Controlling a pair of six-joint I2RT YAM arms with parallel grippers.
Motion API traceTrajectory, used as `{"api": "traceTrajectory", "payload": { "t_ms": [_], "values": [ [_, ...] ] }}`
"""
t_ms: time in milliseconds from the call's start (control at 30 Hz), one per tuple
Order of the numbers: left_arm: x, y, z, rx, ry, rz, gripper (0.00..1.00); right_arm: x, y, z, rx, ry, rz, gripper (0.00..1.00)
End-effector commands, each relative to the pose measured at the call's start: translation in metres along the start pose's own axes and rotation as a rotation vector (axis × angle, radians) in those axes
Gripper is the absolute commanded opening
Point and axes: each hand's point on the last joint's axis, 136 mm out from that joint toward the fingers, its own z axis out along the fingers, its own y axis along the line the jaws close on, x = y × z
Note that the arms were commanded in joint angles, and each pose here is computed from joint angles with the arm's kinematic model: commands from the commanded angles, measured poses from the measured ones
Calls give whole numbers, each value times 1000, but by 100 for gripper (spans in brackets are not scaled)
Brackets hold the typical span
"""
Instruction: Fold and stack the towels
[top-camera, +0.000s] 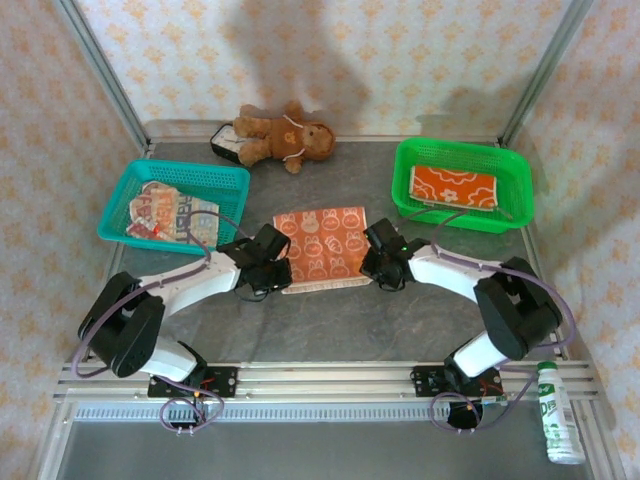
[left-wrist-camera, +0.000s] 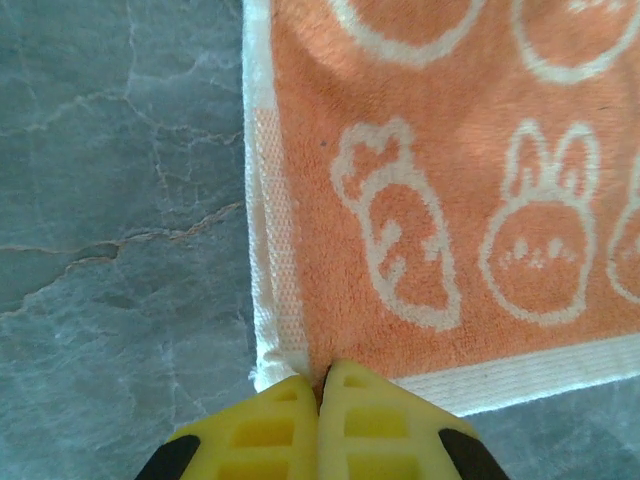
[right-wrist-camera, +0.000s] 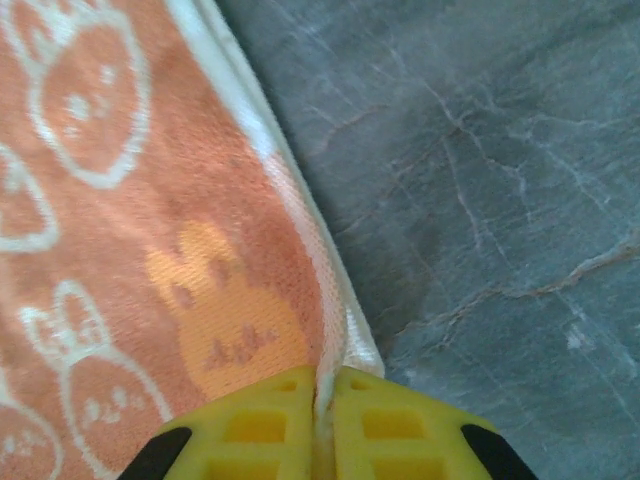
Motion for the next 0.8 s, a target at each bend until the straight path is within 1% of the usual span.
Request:
{"api": "traceTrajectory", "payload": {
  "t_ms": [0, 133, 333, 400, 433, 467, 500, 533, 567, 633, 667, 767],
  "values": [
    [2, 6, 13, -32, -1, -16, 0, -3, -9, 7, 40, -25, 4, 10],
    [5, 5, 18, -43, 12, -9, 0, -4, -9, 7, 44, -28, -4, 11],
    [3, 5, 15, -48, 2, -3, 0, -6, -8, 3, 44, -38, -12, 11],
    [4, 5, 15, -51, 9, -1, 0, -5, -8, 3, 45, -35, -13, 13],
    [5, 5, 15, -51, 14, 1, 0, -5, -8, 3, 44, -31, -12, 15],
    [6, 5, 14, -53, 19, 4, 0, -4, -7, 2, 41, -28, -13, 20],
    [6, 5, 12, -57, 18, 8, 0, -5, -7, 0, 40, -28, -13, 28],
    [5, 6, 9, -66, 14, 15, 5, -5, -7, -4, 42, -30, -14, 35],
    [4, 8, 5, -77, 8, 24, 14, -6, -7, -8, 41, -35, -20, 36],
    [1, 9, -3, -91, -7, 46, 43, -8, -6, -19, 36, -50, -40, 39],
    [-1, 10, -7, -100, -17, 57, 47, -10, -7, -26, 37, -61, -52, 40],
    [-10, 7, -17, -124, -33, 91, 47, -15, -7, -44, 46, -88, -101, 43]
  ]
}}
